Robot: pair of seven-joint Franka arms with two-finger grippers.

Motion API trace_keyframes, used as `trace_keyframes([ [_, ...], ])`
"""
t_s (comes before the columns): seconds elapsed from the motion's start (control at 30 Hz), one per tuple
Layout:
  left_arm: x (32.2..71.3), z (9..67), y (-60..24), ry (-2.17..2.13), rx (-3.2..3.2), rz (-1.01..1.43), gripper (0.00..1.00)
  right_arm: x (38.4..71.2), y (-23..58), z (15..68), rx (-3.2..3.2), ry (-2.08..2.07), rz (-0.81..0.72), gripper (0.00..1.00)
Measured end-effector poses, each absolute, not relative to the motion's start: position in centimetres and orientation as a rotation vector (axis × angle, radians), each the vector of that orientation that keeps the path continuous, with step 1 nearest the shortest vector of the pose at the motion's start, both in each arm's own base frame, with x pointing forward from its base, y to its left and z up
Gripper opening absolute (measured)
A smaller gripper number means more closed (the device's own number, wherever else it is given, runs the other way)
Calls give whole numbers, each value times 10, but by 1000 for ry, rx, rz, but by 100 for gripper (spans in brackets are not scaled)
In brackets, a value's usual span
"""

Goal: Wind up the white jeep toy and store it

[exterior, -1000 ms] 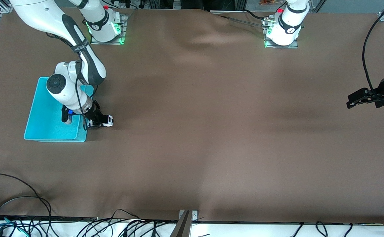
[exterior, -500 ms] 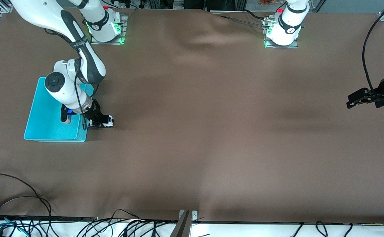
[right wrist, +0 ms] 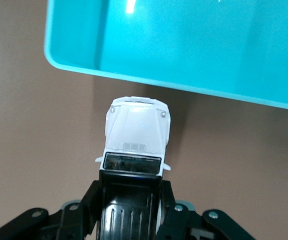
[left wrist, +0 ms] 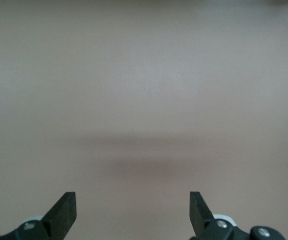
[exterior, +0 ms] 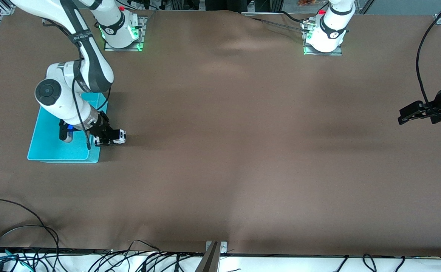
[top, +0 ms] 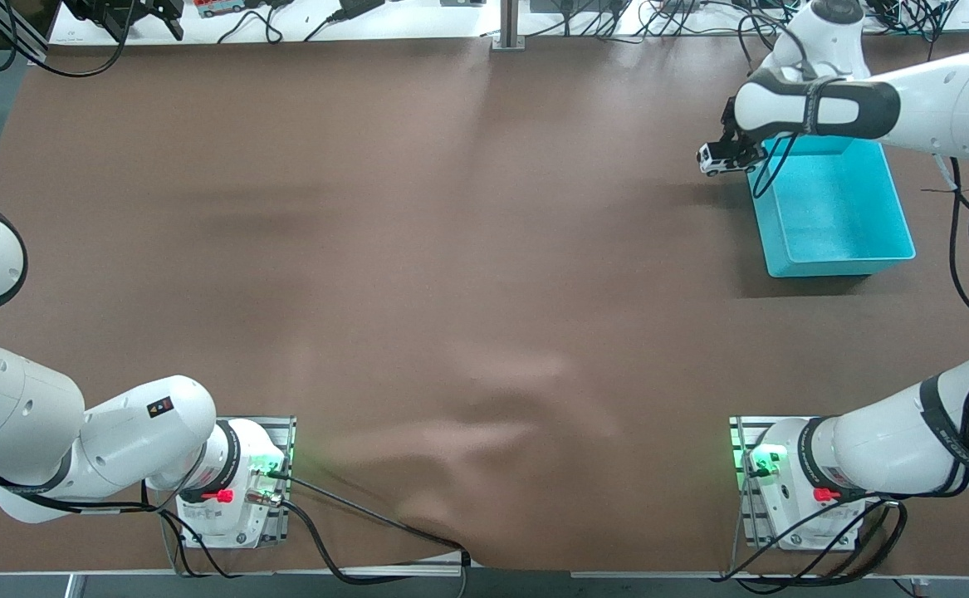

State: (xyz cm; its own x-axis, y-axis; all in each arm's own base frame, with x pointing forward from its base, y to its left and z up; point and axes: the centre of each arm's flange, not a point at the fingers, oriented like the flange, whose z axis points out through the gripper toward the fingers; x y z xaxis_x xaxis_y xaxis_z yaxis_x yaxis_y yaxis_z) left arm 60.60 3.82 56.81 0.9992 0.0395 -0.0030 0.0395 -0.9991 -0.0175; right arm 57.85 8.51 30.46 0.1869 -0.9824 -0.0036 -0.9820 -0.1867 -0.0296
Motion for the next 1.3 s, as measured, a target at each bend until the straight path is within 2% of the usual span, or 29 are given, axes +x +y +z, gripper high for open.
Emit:
trace_keyframes([
  [0.37,606,568,38,-62,-3124,6,100,594,86,369,-2519,1921,29,52],
  [0.57,606,568,38,-62,-3124,6,100,592,66,372,-2599,1861,68,52],
  [0.93,606,567,38,-62,-3124,8,100,590,-23,368,-2711,1802,96,52],
  [1.1,606,567,38,-62,-3124,8,100,582,-47,361,-2874,1562,185,52],
  [1.3,606,567,38,-61,-3124,8,100,563,-54,341,-3076,1085,403,52],
])
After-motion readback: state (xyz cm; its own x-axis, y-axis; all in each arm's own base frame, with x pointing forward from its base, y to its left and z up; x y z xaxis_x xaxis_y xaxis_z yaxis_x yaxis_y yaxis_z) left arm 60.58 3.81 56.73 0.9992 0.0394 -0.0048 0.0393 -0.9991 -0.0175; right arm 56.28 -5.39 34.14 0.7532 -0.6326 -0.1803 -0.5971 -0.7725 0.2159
